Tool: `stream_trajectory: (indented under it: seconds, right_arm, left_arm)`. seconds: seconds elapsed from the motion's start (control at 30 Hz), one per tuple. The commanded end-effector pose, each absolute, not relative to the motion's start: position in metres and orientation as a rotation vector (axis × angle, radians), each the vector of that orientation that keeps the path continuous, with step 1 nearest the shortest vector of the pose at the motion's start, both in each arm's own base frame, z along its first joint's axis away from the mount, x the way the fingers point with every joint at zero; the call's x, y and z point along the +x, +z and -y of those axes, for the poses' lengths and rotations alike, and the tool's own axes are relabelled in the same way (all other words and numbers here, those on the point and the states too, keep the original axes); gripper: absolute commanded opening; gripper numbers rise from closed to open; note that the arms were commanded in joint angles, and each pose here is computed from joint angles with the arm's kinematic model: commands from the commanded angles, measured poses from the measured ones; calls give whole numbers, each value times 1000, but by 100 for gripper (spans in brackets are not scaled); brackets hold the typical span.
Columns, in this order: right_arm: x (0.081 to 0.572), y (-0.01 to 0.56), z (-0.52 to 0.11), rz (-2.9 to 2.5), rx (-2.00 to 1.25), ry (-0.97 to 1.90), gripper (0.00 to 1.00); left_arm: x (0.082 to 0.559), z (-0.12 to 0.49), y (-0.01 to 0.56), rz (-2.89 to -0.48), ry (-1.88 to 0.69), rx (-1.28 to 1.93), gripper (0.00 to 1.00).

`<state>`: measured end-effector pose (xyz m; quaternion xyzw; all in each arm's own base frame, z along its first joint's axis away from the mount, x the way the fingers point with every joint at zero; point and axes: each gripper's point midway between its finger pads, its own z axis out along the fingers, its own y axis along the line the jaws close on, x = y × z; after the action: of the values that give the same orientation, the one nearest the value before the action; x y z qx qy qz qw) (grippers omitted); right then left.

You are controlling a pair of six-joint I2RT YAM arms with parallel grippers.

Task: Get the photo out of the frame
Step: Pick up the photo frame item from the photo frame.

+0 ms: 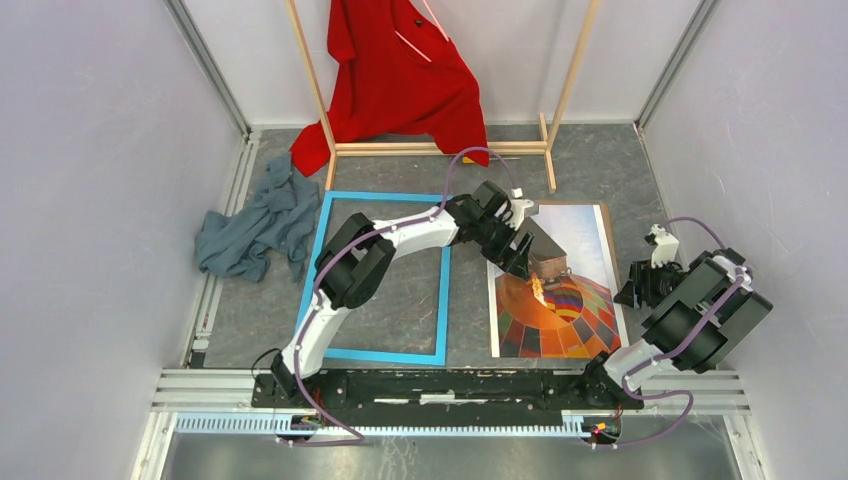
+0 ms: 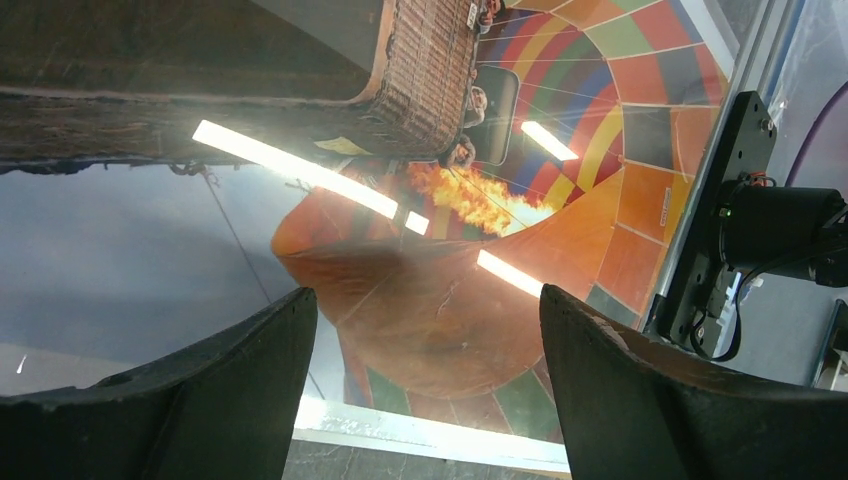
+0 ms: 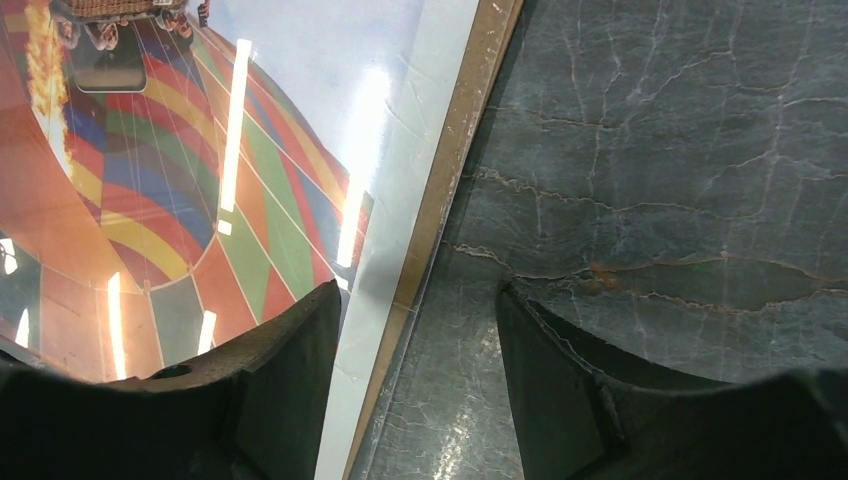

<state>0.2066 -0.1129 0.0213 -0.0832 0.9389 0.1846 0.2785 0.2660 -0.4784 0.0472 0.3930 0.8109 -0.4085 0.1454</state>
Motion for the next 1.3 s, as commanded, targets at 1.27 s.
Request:
stream_trajectory:
  seconds: [1.27]
  right_arm:
    - [183, 56, 73, -2439, -213, 946, 58]
  left_arm:
    - [248, 479, 4, -2495, -1155, 1080, 88]
